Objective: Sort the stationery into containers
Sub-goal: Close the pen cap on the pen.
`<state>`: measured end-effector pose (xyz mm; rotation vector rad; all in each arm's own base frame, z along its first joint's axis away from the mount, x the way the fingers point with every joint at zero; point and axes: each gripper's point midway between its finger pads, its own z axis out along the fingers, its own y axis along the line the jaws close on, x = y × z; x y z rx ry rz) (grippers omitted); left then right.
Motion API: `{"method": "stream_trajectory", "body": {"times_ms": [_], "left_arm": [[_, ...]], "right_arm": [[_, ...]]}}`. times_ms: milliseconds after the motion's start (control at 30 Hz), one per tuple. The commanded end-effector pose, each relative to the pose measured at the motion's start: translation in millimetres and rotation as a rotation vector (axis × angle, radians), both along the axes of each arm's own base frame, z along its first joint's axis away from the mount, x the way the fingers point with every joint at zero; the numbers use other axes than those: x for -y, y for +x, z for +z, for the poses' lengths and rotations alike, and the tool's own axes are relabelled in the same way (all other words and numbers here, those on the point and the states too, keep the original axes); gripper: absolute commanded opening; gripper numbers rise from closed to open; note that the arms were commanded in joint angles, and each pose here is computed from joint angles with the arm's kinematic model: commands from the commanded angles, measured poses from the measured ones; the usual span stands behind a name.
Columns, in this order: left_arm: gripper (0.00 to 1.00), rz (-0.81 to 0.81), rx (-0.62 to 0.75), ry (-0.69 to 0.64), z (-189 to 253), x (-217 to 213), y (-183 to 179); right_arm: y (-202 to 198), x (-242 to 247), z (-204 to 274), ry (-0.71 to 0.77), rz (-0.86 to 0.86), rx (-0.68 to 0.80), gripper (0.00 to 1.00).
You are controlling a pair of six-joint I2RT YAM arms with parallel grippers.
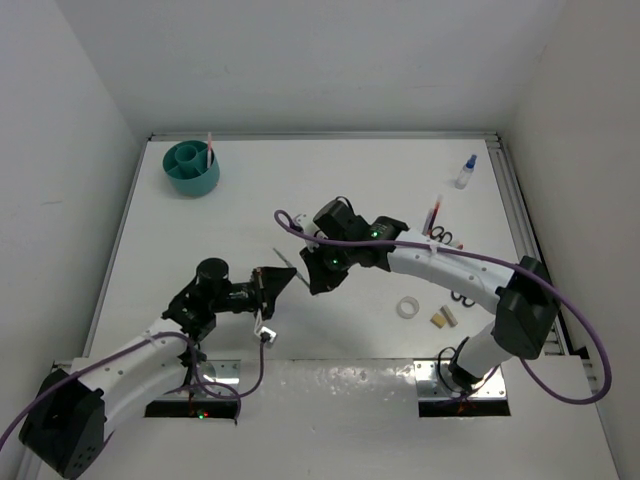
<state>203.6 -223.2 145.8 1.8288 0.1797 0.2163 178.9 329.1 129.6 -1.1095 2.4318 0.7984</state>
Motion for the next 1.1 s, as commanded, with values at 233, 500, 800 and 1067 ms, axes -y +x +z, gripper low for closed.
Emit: {"method": "stream_trajectory", "body": {"times_ms": [233,500,800,1067], "left_arm": [[0.00,-0.237,-0.016,-0.014,-4.1,22.1,-33.1],[0.00,-0.255,-0.104,-0.019,-6.3,29.1,-29.8],[0.00,-0.223,-0.187,-0.057,4.2,32.2,-23.2],[0.00,-0.232,-0.197,-0.066,5.9,31.7,-26.8]], "right_arm": [[23.8,-29.2,14.8,0.137,-0.040,0.094,0.00],[36.0,-24.3,7.5,0.138,-0.117,0.145,0.00],[49.8,-27.4,6.9,0.133,-0.140,0.181,0.00],[52.0,-26.1,4.4,0.121,-0.133,0.189,0.00]]}}
